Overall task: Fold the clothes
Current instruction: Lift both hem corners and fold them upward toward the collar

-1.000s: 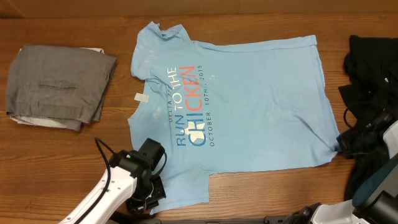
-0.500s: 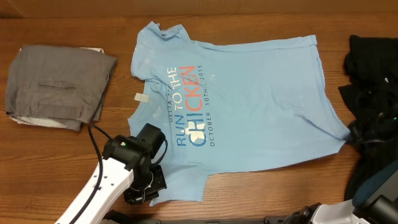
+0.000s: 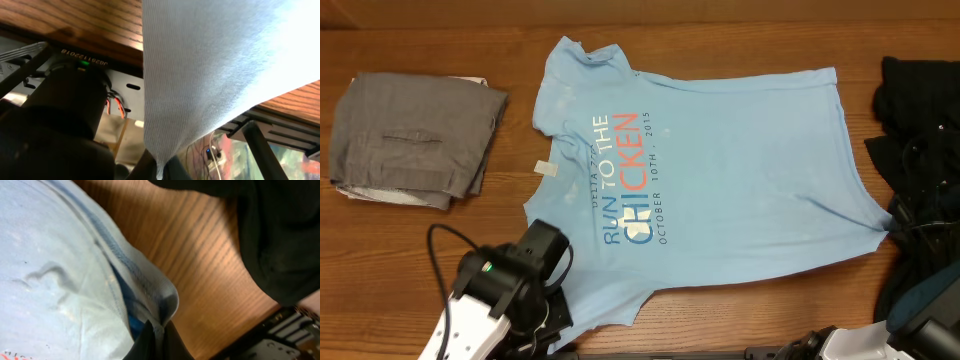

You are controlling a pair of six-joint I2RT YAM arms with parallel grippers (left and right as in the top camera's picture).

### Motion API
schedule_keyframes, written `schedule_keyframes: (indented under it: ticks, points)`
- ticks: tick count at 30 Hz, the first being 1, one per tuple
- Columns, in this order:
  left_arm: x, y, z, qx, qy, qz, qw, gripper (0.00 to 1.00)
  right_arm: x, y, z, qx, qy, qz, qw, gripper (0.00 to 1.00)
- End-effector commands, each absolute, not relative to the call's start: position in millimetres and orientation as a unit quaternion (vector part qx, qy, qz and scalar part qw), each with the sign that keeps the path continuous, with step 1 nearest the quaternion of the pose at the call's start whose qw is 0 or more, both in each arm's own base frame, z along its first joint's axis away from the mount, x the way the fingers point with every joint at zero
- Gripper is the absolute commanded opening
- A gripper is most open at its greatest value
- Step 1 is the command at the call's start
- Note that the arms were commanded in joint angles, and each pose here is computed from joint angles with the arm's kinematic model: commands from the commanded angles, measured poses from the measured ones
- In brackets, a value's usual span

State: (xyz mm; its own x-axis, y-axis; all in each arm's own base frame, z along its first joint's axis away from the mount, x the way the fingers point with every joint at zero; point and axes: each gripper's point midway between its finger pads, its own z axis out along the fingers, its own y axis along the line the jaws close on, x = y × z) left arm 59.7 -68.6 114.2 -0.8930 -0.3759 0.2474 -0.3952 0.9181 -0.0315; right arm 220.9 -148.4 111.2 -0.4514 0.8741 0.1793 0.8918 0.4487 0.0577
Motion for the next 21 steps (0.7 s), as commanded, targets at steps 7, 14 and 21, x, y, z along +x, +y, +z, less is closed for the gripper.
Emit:
schedule_keyframes:
  ticks: [7,14,21]
  points:
    - [64.0,-66.1,122.7,0.206,-0.974,0.050,0.083,0.04,222.0,-148.2,124.7,-0.518,-0.851,-0.072,0.045,0.04]
    - [112.6,-63.2,137.8,0.192,-0.981,0.025,0.028,0.04,234.1,-141.8,125.5,-0.510,-0.854,-0.095,0.030,0.04]
    - [175.7,-61.9,142.8,0.166,-0.985,0.024,0.030,0.04,271.3,-127.5,125.8,-0.465,-0.879,-0.107,-0.019,0.04]
